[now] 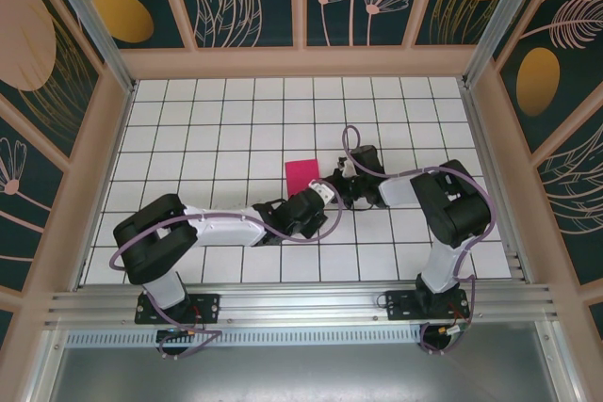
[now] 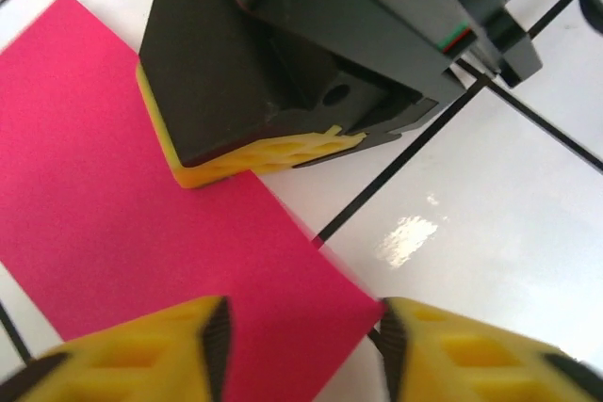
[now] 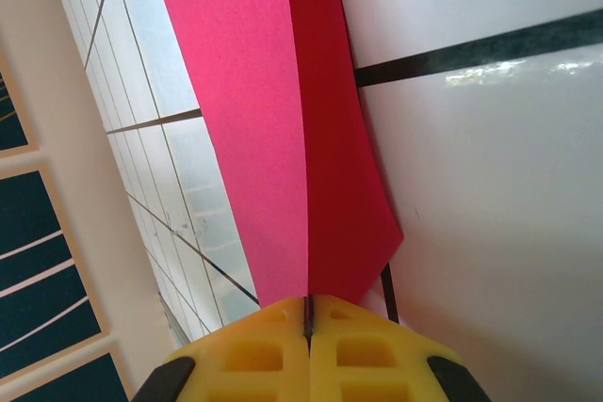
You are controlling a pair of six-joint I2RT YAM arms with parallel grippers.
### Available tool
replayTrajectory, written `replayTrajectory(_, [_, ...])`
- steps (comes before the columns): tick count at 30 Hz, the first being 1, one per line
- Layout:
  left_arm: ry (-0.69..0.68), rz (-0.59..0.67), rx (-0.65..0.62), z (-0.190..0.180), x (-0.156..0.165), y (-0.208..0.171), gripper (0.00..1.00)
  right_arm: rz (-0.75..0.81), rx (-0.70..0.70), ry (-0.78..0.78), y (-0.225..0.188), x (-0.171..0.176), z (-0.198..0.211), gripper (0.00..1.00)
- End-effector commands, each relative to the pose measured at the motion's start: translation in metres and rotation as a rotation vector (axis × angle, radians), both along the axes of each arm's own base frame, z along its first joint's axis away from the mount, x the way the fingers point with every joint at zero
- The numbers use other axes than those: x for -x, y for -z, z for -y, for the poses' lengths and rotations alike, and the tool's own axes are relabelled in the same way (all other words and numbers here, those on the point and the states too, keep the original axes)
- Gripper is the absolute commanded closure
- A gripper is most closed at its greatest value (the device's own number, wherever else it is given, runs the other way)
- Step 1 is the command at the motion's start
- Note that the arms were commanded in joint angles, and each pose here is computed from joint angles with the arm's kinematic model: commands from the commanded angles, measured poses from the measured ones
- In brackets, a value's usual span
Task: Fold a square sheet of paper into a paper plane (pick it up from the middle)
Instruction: Third fold the triangle at the center of the table.
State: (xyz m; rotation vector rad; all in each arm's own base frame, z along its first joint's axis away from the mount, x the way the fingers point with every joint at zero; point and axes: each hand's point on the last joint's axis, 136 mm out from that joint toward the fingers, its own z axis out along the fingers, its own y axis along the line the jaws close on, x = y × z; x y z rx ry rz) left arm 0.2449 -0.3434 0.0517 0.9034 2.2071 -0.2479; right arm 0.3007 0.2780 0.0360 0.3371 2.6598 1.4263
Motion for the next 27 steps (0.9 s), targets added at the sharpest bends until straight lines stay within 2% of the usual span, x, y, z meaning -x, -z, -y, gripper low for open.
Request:
replayTrajectory(1, [-0.030, 0.044, -0.018, -0.002, -0.009, -0.005, 0.71, 0.035, 0.000, -0.010, -0.009, -0.005, -0.004, 0.99])
replayTrajectory(5, [-0.037, 0.060, 0.005, -0.001, -0.010, -0.012, 0.91, 0.038, 0.011, -0.013, -0.007, -0.005, -0.004, 0.98])
replayTrajectory(8, [-0.041, 0.066, 0.012, -0.002, -0.010, -0.014, 1.00, 0.046, 0.022, -0.018, -0.008, -0.006, -0.003, 0.95])
replayTrajectory(13, [-0.052, 0.071, 0.017, -0.005, -0.011, -0.015, 1.00, 0.078, 0.041, -0.029, -0.014, -0.007, 0.000, 0.88])
replayTrajectory(18, [-0.037, 0.059, 0.061, -0.003, -0.006, -0.021, 1.00, 0.118, 0.137, -0.009, -0.019, -0.011, 0.016, 0.75])
replayTrajectory(23, [-0.014, 0.062, 0.096, -0.004, -0.002, -0.027, 1.00, 0.171, 0.207, 0.047, -0.030, -0.025, 0.038, 0.72])
replayTrajectory(27, [-0.014, 0.056, 0.122, -0.009, -0.002, -0.031, 1.00, 0.223, 0.188, 0.042, -0.046, -0.037, 0.033, 0.73])
